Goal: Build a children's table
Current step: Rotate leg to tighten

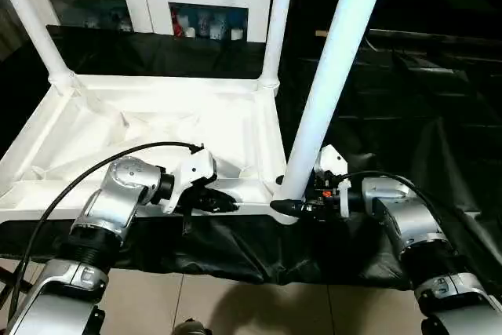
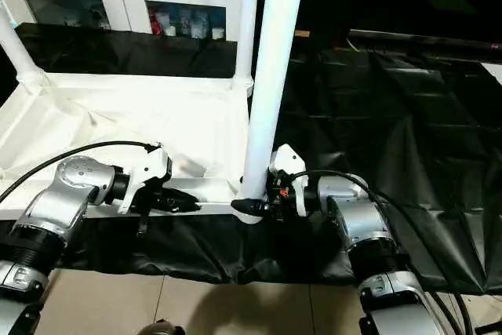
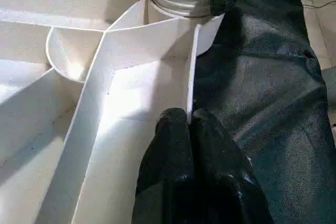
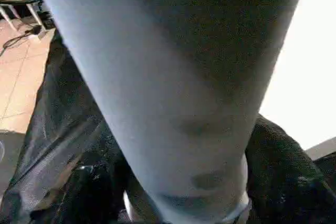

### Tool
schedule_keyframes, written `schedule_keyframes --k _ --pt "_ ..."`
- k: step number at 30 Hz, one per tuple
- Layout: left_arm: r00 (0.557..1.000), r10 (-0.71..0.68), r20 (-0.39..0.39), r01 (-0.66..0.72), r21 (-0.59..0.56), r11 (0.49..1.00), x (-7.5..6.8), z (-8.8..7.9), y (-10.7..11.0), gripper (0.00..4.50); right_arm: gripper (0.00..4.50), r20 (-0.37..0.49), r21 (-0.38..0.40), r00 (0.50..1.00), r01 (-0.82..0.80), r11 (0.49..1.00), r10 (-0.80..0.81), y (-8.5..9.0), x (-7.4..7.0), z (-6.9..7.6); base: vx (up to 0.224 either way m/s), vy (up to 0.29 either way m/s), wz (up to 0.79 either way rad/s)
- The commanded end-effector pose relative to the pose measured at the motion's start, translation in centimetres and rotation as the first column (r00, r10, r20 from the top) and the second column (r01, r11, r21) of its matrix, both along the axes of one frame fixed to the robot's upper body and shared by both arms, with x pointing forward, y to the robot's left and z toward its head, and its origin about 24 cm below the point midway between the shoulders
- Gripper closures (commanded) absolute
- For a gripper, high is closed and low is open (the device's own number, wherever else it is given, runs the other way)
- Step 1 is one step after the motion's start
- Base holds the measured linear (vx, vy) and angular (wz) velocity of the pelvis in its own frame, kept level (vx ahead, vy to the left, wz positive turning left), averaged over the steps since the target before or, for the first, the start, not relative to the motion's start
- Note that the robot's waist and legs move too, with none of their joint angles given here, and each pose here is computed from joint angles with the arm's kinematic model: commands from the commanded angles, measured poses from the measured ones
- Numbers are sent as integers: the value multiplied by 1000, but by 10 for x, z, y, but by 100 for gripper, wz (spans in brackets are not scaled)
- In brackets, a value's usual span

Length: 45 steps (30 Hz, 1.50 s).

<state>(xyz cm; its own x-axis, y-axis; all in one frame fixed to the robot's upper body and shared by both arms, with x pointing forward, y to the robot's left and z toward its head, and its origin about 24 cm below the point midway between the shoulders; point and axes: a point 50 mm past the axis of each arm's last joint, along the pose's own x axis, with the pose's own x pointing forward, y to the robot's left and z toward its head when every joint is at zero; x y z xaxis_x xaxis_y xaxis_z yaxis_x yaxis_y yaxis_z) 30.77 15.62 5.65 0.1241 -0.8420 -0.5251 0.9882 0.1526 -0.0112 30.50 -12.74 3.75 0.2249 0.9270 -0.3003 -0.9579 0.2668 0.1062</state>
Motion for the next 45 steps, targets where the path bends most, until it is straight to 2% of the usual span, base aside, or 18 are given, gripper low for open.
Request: schedule_keyframes --k 1,3,6,7,10,12,18,20,24,26,27,31,37,39,40,44,45 --pt "995 55 88 -47 -91 995 10 7 -36 450 183 -22 23 983 -183 983 183 57 -19 -13 0 0 0" --pt "987 110 114 -98 -108 989 14 6 -44 450 184 -24 -14 998 -57 998 57 62 -13 -21 0 0 0" --pt "978 170 124 -155 -126 980 18 4 -59 450 184 -1 -41 992 125 991 -125 72 -3 -27 0 0 0" --pt "977 171 124 -156 -126 980 18 4 -59 450 184 -1 -41 991 131 991 -131 73 -3 -27 0 0 0" --pt "965 228 133 -210 -141 968 21 3 -77 450 185 -19 -65 936 349 935 -351 82 11 -30 0 0 0" --pt "956 252 147 -232 -138 963 22 2 -86 450 185 -29 -71 906 420 905 -423 88 15 -30 0 0 0" --pt "957 249 151 -224 -167 960 20 4 -96 450 185 18 -41 894 448 893 -447 97 19 -25 0 0 0" --pt "959 237 154 -211 -171 963 19 4 -95 450 129 8 -5 892 452 892 -452 95 20 -23 0 0 0" --pt "964 217 156 -190 -171 967 17 4 -88 450 94 7 42 905 424 905 -424 91 22 -17 0 0 0" --pt "971 187 150 -162 -169 972 14 3 -82 450 85 49 43 918 392 919 -394 84 23 -14 0 0 0" --pt "972 180 148 -155 -167 974 14 3 -80 450 66 59 43 921 383 923 -385 82 24 -14 0 0 0" --pt "974 162 157 -142 -132 981 14 2 -68 450 66 95 42 956 276 960 -279 68 21 -11 0 0 0" --pt "965 179 189 -164 -93 982 18 5 -55 450 66 131 25 958 252 967 -253 49 24 -7 0 0 0" --pt "973 167 163 -151 -105 983 15 9 -48 450 66 134 20 954 269 963 -269 41 26 -7 0 0 0" --pt "974 164 159 -148 -106 983 14 10 -47 406 59 137 18 952 274 961 -274 39 27 -6 0 0 0" --pt "981 134 139 -122 -88 989 10 12 -38 389 59 140 18 949 282 959 -281 36 28 -5 0 0 0" --pt "981 134 139 -122 -88 989 10 12 -38 374 59 140 18 949 282 959 -281 36 28 -5 0 0 0"
